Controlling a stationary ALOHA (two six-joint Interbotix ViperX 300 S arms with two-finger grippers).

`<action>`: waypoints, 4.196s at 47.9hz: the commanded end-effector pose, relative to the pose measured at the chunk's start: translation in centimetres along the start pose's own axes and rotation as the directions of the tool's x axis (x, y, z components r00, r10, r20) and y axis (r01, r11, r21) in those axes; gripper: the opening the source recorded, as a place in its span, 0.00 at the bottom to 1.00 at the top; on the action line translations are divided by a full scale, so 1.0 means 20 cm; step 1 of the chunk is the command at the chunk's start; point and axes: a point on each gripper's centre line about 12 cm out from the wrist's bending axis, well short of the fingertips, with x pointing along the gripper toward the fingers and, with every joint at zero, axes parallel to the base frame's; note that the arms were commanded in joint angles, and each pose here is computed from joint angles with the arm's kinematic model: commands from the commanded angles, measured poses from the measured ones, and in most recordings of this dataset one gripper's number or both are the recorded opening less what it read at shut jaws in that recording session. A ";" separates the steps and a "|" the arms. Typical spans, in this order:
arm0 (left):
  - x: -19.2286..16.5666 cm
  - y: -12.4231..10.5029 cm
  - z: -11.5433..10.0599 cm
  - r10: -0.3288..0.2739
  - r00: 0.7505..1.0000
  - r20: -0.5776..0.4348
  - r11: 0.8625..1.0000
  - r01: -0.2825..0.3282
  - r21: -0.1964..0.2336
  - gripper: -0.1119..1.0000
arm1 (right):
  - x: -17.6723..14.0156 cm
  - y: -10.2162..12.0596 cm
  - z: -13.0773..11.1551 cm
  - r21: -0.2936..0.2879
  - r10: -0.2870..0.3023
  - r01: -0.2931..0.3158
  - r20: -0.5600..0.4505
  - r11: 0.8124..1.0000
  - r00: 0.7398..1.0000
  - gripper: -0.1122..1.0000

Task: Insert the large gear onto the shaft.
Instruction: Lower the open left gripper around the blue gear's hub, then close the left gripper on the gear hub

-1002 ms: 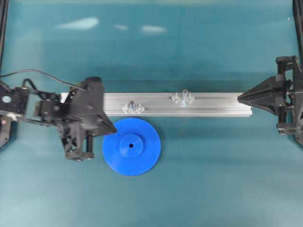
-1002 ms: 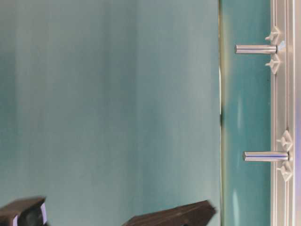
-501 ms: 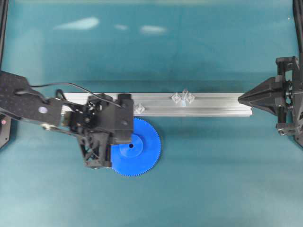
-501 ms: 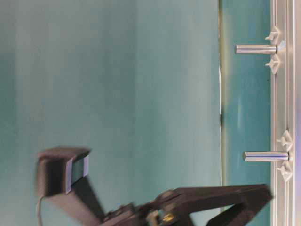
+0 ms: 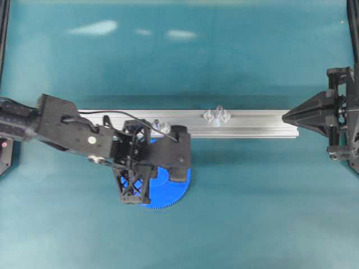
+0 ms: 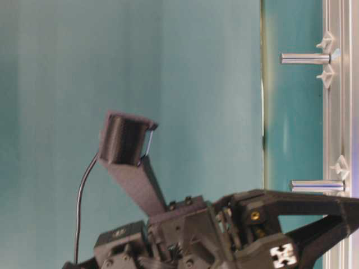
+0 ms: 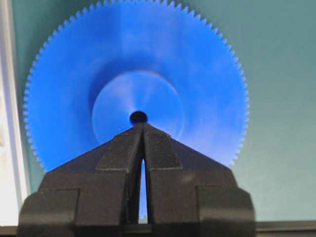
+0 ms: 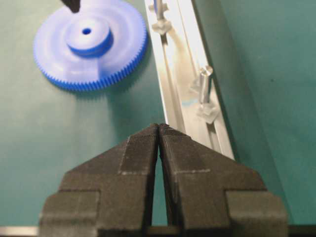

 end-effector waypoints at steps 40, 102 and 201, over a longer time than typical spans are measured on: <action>0.00 -0.02 0.05 -0.004 1.000 0.011 0.997 0.003 0.083 0.95 | -0.02 -0.01 -0.03 0.057 -0.001 0.000 0.013 0.998 1.000 0.21; 0.15 -0.02 0.03 0.003 0.999 -0.047 0.999 -0.001 0.051 0.95 | -0.04 -0.01 -0.03 0.060 0.001 -0.002 0.025 0.998 1.000 0.21; 0.18 0.04 0.00 0.014 0.998 -0.056 1.000 -0.013 0.020 0.95 | -0.06 -0.01 -0.04 0.063 0.003 -0.006 0.040 0.998 0.999 0.21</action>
